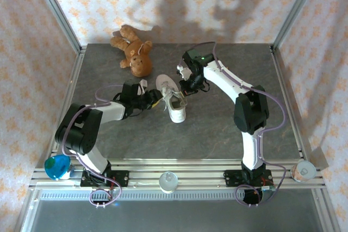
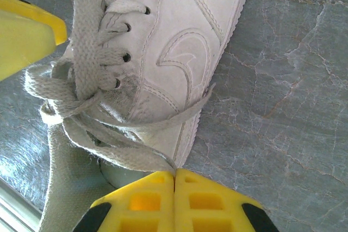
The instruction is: Tie the shoes
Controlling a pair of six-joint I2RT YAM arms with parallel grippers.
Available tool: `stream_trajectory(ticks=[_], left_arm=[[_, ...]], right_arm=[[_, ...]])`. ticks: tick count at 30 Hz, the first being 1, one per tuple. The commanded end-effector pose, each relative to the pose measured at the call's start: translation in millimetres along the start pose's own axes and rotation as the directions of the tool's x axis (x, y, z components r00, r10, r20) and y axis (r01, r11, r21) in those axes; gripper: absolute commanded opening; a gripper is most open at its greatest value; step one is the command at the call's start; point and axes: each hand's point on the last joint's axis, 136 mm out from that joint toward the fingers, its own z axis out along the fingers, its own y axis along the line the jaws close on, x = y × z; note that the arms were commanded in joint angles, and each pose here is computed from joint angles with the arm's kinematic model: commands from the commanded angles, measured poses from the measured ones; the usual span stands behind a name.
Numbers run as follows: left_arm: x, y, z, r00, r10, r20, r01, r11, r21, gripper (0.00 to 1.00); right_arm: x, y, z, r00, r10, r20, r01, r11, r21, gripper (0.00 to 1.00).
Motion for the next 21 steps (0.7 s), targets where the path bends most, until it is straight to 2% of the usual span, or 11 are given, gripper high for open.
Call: stream_trajectory(ticks=[1, 9, 12, 14, 16, 18, 21], left_arm=[[-5.3, -0.9, 7.9, 0.998, -0.045, 0.041, 0.043, 0.998, 0.04, 0.45], [-8.5, -4.3, 23.9, 0.982, -0.15, 0.112, 0.13, 0.977, 0.169, 0.44], [-14.3, -10.2, 23.3, 0.975, -0.177, 0.135, 0.143, 0.962, 0.233, 0.33], [-17.3, -12.0, 20.8, 0.974, -0.179, 0.14, 0.142, 0.96, 0.242, 0.19], [-21.5, -12.6, 15.1, 0.974, -0.175, 0.144, 0.137, 0.961, 0.24, 0.1], [-25.3, -4.6, 7.3, 0.975, -0.168, 0.144, 0.139, 0.972, 0.19, 0.0], [-29.0, 8.7, -9.4, 0.986, -0.1, 0.134, 0.093, 0.994, 0.059, 0.0]], right_arm=[[2.5, -0.7, -4.0, 1.0, -0.002, -0.009, 0.003, 1.0, 0.01, 0.0], [2.9, 5.4, 2.0, 1.0, 0.017, -0.012, -0.017, 0.999, -0.035, 0.0], [4.2, 7.1, 5.0, 0.999, 0.025, -0.021, -0.026, 0.998, -0.05, 0.0], [4.4, 7.0, 4.1, 0.999, 0.025, -0.019, -0.026, 0.998, -0.049, 0.0], [3.6, 5.7, 1.8, 1.0, 0.023, -0.013, -0.023, 0.999, -0.038, 0.0], [3.2, 3.4, -1.4, 1.0, 0.013, -0.007, -0.013, 1.0, -0.017, 0.0], [2.5, -6.1, -8.1, 1.0, -0.016, -0.009, 0.016, 0.999, 0.046, 0.0]])
